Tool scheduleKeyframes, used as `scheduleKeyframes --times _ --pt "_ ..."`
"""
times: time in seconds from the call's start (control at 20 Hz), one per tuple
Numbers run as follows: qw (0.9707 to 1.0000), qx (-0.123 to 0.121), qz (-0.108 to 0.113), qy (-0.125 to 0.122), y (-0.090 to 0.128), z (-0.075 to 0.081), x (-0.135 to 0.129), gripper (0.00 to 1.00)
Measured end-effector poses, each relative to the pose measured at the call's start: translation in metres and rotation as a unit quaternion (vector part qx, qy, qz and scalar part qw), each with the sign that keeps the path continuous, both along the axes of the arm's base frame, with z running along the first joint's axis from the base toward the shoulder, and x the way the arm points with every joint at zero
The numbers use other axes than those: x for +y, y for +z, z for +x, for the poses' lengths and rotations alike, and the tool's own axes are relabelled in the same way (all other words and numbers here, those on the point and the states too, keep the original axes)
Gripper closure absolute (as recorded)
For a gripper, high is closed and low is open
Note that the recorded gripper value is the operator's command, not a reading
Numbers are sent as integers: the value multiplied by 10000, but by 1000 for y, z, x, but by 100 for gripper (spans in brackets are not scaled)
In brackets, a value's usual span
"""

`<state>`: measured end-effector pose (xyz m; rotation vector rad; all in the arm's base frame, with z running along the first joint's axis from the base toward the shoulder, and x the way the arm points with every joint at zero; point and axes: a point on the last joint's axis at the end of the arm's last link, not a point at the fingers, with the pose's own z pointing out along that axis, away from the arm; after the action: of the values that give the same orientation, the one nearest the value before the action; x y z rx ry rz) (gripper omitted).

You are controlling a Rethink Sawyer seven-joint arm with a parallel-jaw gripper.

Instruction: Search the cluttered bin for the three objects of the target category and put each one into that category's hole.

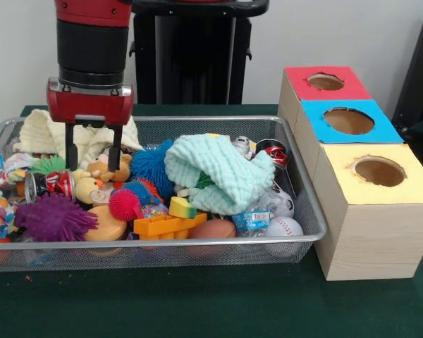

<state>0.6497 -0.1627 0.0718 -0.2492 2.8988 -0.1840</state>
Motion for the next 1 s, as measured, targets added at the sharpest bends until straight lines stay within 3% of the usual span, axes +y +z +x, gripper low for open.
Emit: scheduleKeyframes --times 0.15,0.2,0.35,0.4,0.55,0.7,0.85,1.0 --pt "9999 84 76 -131 1 0 0 0" --pt "9986 288 245 -362 9 -1 3 0" --pt "9958 569 400 -587 26 -4 6 0" --pt "9918 884 509 -766 48 -7 9 0" --pt "9873 1175 571 -901 73 -11 11 0" --pt "9820 1461 597 -1039 114 -13 15 0" --pt "9819 1455 563 -1071 136 -12 17 0" --pt "9849 1277 511 -1053 143 -7 18 0"
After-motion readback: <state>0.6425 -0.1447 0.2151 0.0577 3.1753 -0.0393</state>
